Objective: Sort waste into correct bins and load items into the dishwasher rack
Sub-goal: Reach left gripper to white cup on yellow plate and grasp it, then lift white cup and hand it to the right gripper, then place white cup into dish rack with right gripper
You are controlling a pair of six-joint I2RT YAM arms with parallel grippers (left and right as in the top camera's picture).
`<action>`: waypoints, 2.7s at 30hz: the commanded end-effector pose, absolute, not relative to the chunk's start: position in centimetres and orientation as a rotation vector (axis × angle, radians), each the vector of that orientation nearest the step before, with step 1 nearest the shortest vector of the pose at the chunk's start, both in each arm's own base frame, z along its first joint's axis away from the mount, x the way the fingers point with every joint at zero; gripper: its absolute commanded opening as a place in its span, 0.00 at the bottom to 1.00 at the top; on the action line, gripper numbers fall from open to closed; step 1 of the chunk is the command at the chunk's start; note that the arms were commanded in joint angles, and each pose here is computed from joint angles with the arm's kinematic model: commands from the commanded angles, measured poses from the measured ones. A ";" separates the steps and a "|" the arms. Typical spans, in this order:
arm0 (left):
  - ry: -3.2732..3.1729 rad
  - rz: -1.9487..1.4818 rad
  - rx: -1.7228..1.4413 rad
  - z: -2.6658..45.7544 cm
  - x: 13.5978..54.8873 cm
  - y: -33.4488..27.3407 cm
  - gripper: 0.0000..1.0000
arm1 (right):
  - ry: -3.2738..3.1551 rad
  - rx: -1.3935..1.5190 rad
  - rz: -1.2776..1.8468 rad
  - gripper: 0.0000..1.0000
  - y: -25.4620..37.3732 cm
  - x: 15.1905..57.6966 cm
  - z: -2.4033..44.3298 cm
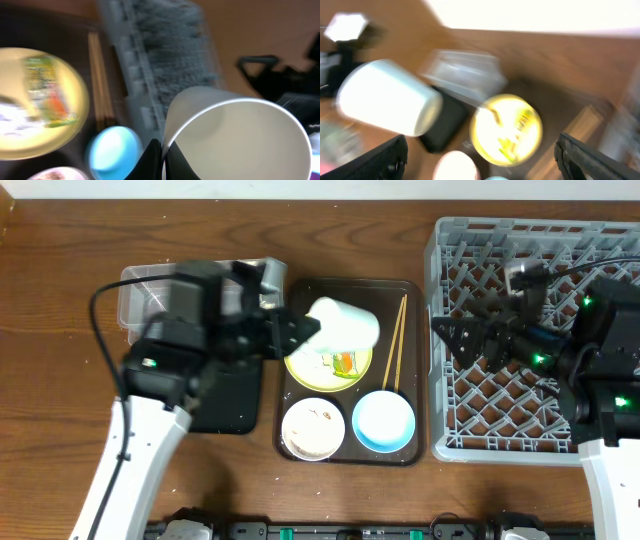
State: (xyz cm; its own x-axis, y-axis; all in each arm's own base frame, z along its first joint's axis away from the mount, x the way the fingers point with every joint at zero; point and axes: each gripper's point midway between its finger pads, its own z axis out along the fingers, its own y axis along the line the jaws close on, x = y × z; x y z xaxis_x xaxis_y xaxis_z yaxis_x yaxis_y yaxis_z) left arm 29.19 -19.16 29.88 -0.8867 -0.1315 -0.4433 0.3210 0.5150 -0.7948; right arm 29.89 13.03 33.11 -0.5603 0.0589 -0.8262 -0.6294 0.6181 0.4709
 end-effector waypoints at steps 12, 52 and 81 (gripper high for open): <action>2.079 -1.945 0.394 35.8 24.4 -18.8 0.06 | 1.644 -0.920 1.332 0.98 25.0 23.3 38.4; 2.055 -1.966 0.434 36.0 24.0 -18.9 0.06 | 1.565 -1.015 1.400 0.84 27.2 22.6 38.7; 2.354 -1.457 0.050 29.4 28.6 -16.9 0.68 | 2.347 0.503 0.259 0.56 -3.3 26.9 25.7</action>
State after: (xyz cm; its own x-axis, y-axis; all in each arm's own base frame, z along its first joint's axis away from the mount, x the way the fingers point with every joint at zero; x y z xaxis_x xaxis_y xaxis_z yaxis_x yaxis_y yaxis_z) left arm 27.83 -17.57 30.30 -0.9422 -0.1337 -0.3073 0.2351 0.3897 -0.8904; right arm 27.23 3.42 28.24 -0.7080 0.3454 -0.6160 -0.0281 0.8577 0.5133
